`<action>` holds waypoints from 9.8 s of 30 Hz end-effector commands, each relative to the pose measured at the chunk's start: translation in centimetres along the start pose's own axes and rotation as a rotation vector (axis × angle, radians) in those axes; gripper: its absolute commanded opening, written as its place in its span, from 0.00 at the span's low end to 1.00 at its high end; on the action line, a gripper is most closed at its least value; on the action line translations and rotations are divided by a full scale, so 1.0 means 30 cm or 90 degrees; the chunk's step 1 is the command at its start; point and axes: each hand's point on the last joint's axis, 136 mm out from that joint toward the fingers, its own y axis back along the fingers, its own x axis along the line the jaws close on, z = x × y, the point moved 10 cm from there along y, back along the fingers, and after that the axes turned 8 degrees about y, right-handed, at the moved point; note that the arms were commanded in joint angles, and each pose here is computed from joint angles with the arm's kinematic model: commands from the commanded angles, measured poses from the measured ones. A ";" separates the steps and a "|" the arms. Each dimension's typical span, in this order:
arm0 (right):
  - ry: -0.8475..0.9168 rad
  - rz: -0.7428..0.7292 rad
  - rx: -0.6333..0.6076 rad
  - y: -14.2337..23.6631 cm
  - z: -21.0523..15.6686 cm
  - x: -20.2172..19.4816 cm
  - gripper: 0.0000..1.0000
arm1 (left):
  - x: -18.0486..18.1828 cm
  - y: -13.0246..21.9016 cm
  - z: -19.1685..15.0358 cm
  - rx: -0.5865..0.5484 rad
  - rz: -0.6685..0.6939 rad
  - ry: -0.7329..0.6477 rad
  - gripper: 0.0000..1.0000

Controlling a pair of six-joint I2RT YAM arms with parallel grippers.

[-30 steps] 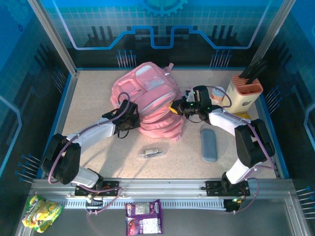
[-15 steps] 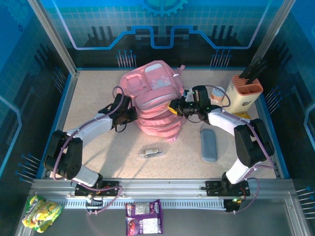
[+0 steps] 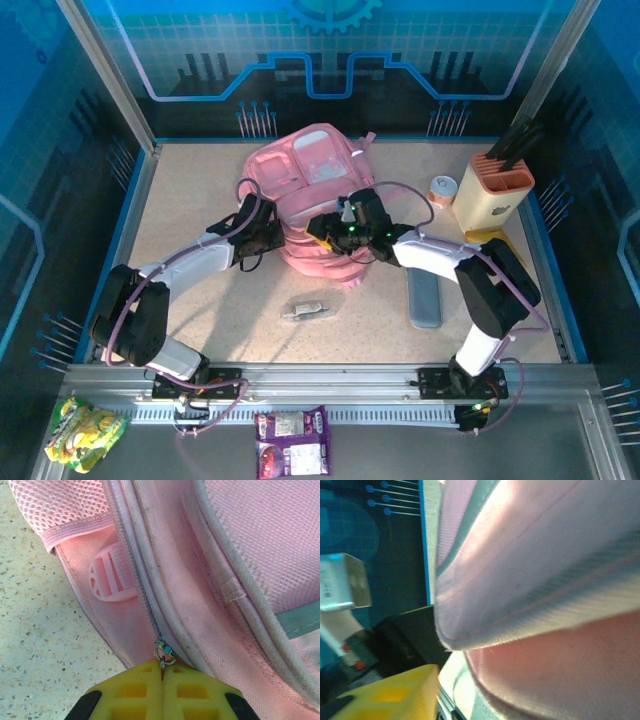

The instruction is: Pack the student bag

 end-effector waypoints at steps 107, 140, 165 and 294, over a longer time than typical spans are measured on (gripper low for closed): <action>0.056 -0.557 0.100 0.511 -0.323 -0.438 0.75 | -0.205 0.168 -0.286 0.045 -0.096 -0.083 0.99; 0.130 -0.393 0.096 0.616 -0.176 -0.254 0.74 | -0.539 -0.186 -0.159 -0.098 0.104 -0.662 0.91; 0.256 -0.300 0.147 0.550 -0.112 -0.098 0.76 | -0.647 0.208 0.136 -0.269 0.029 -0.499 0.00; 0.303 -0.165 0.057 0.261 -0.045 -0.096 0.78 | -0.025 -0.119 0.136 -0.073 -0.261 0.518 0.00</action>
